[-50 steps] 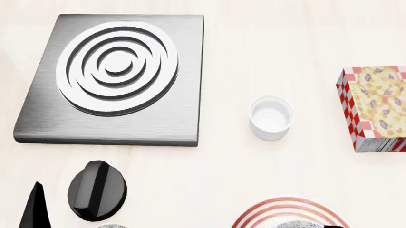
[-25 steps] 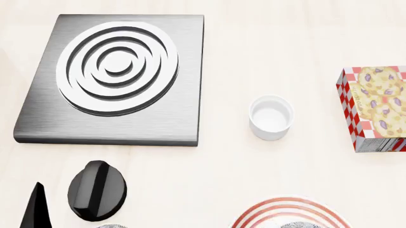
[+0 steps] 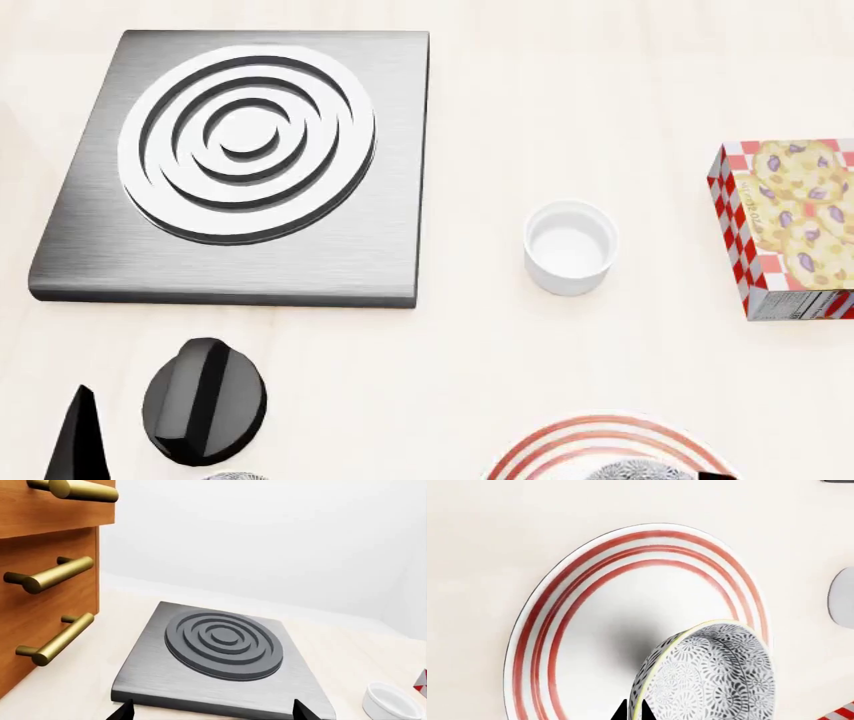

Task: Pick the akita bowl on the ramekin and place it on the plate.

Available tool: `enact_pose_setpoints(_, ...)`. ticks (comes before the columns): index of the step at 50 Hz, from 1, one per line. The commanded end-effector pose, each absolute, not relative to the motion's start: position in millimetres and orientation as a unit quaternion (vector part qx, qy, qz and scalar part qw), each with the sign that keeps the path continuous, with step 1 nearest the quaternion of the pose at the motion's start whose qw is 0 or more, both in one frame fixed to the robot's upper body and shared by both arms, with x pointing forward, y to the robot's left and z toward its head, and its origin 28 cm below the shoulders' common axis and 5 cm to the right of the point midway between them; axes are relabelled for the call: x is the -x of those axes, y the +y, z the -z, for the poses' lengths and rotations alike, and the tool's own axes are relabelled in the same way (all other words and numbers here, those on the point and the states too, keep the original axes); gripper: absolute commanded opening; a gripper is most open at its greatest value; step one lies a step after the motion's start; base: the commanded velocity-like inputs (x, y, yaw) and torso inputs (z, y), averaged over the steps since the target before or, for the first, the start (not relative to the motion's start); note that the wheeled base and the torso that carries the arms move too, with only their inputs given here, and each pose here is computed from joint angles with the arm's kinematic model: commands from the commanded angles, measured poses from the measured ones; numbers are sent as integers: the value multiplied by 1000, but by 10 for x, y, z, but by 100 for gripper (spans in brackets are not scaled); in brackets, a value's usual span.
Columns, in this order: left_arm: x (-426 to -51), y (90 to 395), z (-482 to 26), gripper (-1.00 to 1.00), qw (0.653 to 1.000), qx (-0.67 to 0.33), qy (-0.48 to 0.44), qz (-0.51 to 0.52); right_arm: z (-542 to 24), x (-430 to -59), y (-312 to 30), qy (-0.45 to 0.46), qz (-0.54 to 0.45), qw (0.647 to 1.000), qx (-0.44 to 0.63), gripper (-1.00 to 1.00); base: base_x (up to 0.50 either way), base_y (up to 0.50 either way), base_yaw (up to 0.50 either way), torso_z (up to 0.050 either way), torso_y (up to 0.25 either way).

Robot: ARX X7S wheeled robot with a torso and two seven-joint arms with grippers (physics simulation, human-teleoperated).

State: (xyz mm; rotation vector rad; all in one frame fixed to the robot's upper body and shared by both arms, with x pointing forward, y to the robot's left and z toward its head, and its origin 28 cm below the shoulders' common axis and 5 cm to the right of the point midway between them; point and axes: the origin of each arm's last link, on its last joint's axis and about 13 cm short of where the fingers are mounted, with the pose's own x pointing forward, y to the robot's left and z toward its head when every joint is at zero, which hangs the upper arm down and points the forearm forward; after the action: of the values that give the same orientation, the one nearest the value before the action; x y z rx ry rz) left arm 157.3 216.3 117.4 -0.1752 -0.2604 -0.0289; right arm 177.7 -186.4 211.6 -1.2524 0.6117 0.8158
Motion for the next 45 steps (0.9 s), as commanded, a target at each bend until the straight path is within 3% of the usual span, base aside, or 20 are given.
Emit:
enact_pose_setpoints(1,-1570,2162,-1173,100,988,87,-130,15,-2064,-1835,-1876,268,-358,698,560,-100,0,0,0,0,0)
enact_pose_setpoints(37,-1562,2162,-1184,100,987,90,-132,17,-1919,-1877,-1802,266,-372,705,542,-100,0,0,0,0,0)
enact_pose_setpoints(38,-1560,2162,-1185,100,987,90,-132,17,-1911,-1873,-1803,268,-372,704,542,100,0,0,0,0,0)
enact_pose_setpoints(45,-1555,2162,-1189,100,987,91,-133,18,-1900,-1874,-1800,267,-370,706,541,100,0,0,0,0,0)
